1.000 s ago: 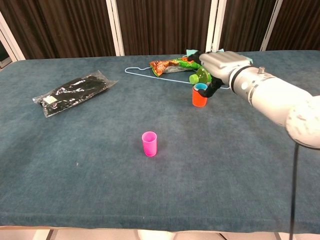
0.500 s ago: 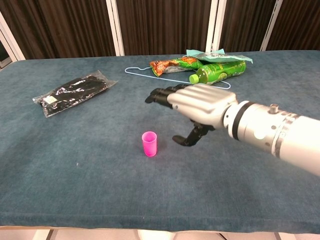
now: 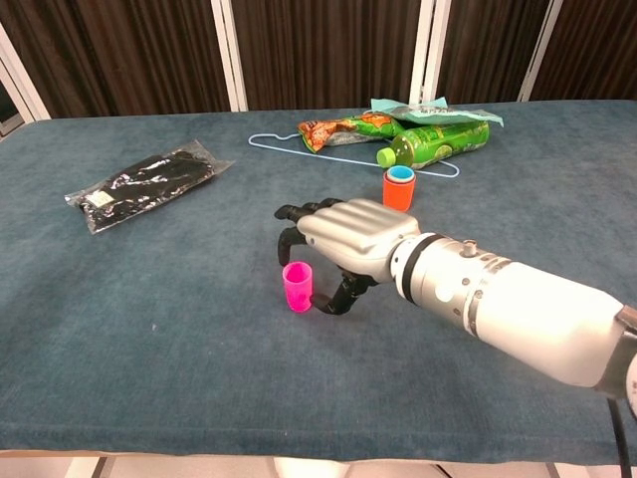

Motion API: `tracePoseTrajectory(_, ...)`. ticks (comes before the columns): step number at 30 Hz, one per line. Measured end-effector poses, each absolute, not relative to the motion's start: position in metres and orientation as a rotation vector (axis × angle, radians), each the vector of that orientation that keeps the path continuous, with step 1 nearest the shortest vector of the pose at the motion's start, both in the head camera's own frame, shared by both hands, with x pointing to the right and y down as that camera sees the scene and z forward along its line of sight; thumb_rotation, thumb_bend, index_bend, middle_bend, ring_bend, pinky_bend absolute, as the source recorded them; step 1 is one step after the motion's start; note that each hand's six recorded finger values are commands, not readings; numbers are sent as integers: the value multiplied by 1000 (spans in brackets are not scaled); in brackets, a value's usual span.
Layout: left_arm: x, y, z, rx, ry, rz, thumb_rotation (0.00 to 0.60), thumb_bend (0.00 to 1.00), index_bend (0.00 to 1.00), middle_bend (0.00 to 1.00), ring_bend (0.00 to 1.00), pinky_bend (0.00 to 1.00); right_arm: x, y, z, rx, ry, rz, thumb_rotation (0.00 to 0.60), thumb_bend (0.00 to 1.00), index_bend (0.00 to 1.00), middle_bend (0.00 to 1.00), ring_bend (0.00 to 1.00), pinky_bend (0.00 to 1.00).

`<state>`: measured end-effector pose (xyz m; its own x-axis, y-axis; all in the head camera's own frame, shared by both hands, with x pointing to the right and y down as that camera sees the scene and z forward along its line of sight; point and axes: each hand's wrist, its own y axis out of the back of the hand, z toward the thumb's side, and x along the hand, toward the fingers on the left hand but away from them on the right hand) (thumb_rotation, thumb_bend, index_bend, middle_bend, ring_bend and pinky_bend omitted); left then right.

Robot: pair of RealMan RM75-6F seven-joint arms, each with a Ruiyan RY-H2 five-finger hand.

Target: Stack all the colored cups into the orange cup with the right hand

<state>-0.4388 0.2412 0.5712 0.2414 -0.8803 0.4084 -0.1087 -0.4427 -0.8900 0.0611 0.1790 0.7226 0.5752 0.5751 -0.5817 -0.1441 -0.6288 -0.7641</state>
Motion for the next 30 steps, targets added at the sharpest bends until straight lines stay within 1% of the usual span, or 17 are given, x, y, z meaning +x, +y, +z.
tracePoseTrajectory(5, -438, 242, 572, -1751, 915, -1273, 600, 456, 0, 0, 29, 125, 56, 178, 725, -2006, -361, 1113, 600, 493, 454, 0, 0, 0)
tracePoseTrajectory(8, -438, 242, 571, -1749, 917, -1272, 600, 457, 0, 0, 29, 125, 55, 177, 727, -2013, -370, 1115, 600, 493, 483, 0, 0, 0)
tracePoseTrajectory(16, -438, 241, 572, -1754, 915, -1273, 600, 456, 0, 0, 29, 125, 53, 175, 729, -2005, -397, 1120, 600, 492, 601, 8, 0, 3)
tracePoseTrajectory(21, -438, 242, 571, -1753, 917, -1272, 600, 458, 0, 0, 28, 125, 54, 170, 725, -1994, -435, 1113, 600, 492, 612, 21, 0, 6)
tracePoseTrajectory(24, -439, 242, 571, -1752, 918, -1275, 600, 457, 0, 0, 29, 125, 56, 157, 717, -1964, -511, 1098, 600, 492, 613, 28, 0, 6)
tracePoseTrajectory(27, -439, 242, 571, -1752, 916, -1275, 600, 457, 0, 0, 29, 125, 64, 133, 707, -1878, -631, 1086, 600, 492, 615, 28, 0, 6)
tracePoseTrajectory(30, -439, 242, 570, -1750, 917, -1272, 600, 458, 0, 0, 29, 125, 82, 100, 703, -1761, -751, 1115, 600, 492, 616, 28, 0, 5)
